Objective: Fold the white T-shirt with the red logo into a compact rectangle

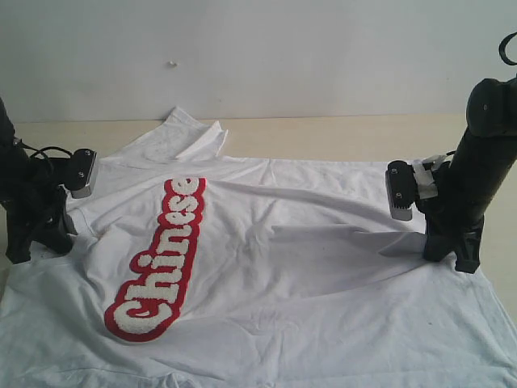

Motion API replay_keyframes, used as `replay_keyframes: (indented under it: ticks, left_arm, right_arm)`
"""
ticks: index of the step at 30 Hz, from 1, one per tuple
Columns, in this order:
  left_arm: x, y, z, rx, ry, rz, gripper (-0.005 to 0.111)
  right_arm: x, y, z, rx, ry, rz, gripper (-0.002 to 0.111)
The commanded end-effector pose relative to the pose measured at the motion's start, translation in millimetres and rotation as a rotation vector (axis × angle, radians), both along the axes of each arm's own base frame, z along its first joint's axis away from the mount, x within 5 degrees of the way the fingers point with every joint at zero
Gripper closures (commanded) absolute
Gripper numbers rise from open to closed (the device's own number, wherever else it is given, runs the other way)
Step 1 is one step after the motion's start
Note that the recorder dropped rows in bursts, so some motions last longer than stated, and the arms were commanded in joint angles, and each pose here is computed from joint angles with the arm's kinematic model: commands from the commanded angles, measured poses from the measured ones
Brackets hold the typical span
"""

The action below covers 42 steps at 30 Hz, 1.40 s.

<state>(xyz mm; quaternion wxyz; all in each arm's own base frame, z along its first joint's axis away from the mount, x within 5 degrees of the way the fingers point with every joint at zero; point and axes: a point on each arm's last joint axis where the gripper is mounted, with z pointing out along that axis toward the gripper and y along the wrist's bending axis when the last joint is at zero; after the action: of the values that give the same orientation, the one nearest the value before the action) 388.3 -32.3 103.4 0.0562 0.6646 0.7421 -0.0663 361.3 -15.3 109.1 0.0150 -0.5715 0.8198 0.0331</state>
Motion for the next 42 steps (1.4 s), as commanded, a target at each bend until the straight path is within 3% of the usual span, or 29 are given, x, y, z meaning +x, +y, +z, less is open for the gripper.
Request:
replay_keyframes:
  ticks: [1, 7, 17, 28, 35, 42]
  left_arm:
    - [-1.4, 2.1, 1.8, 0.03, -0.047, -0.014, 0.105]
    - [-2.5, 6.9, 58.3, 0.073, -0.203, -0.051, 0.106]
    - [-20.3, 11.5, 136.2, 0.048, -0.376, 0.04, 0.106]
    - [-57.6, 12.9, 216.8, 0.037, -0.589, 0.06, 0.106]
    - [-77.1, 17.7, 253.2, 0.047, -0.644, 0.077, 0.106]
    - [-90.9, 17.6, 276.1, 0.04, -0.66, 0.079, 0.106]
  right_arm:
    - [-2.9, -3.3, 13.3, -0.024, -0.047, 0.036, 0.108]
    - [-2.9, -7.4, 66.4, -0.087, -0.205, 0.087, 0.108]
    - [-9.1, -9.7, 145.1, -0.127, -0.332, 0.058, 0.108]
    - [-25.8, -11.8, 191.3, -0.168, -0.42, 0.034, 0.108]
    - [-39.4, -10.2, 232.8, -0.166, -0.538, 0.013, 0.108]
    - [-51.4, -8.4, 247.8, -0.157, -0.577, 0.007, 0.108]
